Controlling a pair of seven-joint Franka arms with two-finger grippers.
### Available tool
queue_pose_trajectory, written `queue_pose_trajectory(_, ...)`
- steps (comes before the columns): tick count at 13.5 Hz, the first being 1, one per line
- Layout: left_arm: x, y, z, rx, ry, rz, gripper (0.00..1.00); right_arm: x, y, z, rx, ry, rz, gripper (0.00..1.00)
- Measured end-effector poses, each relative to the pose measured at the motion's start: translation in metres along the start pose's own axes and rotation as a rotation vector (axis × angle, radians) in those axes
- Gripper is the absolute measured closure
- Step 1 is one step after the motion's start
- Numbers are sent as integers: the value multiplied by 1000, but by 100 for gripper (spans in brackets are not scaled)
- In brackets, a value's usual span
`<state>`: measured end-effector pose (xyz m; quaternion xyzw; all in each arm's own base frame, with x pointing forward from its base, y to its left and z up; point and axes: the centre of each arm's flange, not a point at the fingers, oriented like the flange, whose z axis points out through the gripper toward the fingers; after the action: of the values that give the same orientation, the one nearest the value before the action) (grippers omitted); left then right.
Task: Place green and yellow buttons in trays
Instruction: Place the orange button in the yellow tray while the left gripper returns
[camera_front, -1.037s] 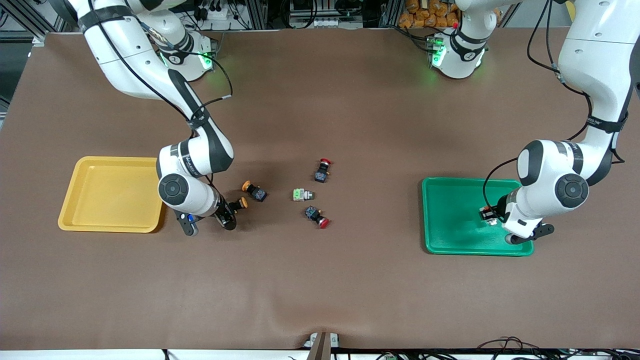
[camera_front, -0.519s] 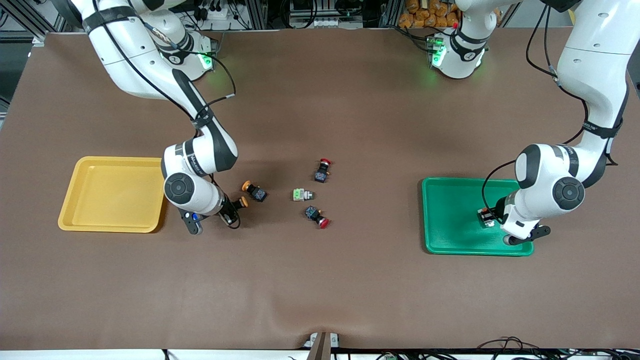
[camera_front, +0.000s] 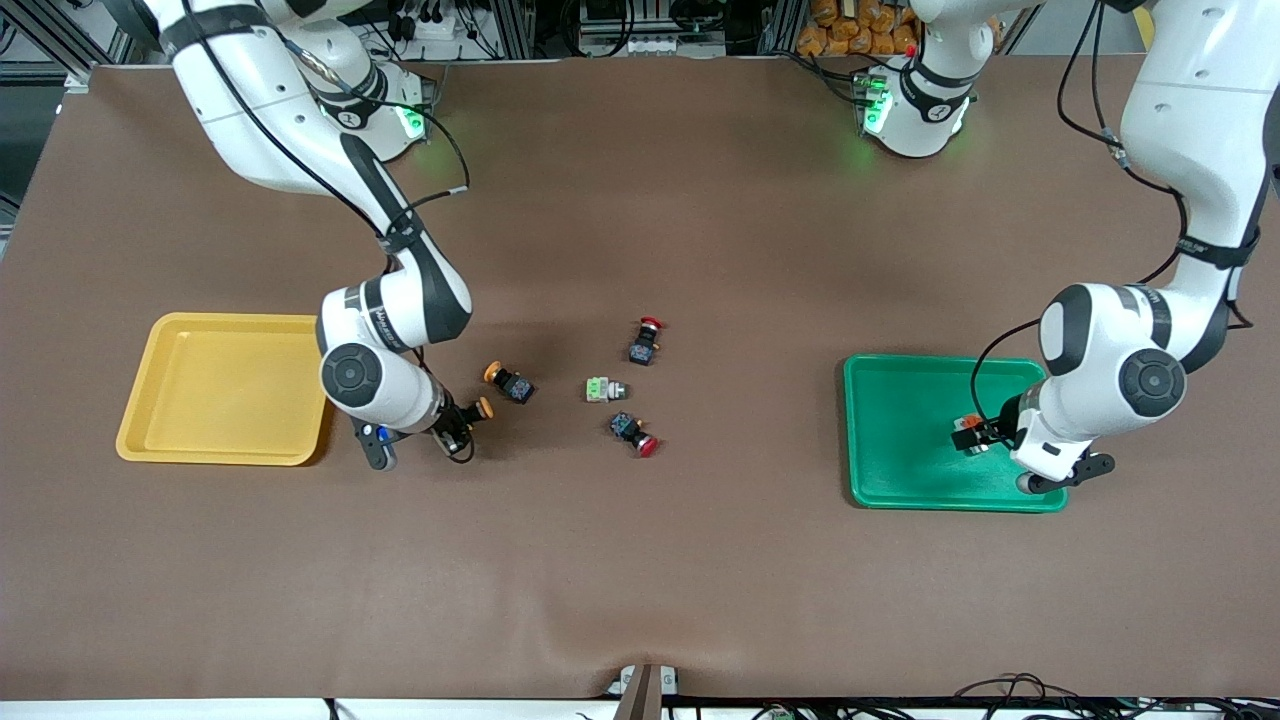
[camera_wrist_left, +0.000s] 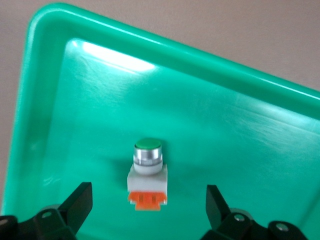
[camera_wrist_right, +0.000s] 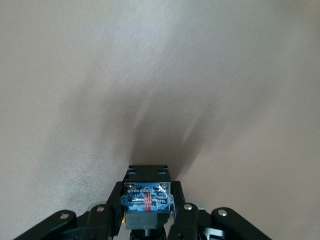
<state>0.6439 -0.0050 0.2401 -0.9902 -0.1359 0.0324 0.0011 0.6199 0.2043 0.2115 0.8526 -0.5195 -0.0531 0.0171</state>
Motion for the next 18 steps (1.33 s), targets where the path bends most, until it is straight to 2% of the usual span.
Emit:
queue_pose_trajectory(4,-20,54,-57,-12,9,61,0,68,25,-62,-25,-18,-50,59)
queue_pose_trajectory(8,-45,123,-83,-62,32,9,0,148,69,-101,-48,-60,-184,59)
queue_pose_trajectory(14,-96,250,-87,-112,24,-167,0,252,134,-105,-26,-98,-386,59)
queue_pose_trajectory(18,-127,315,-65,-130,-23,-291,0,286,158,-89,-18,-113,-463,59)
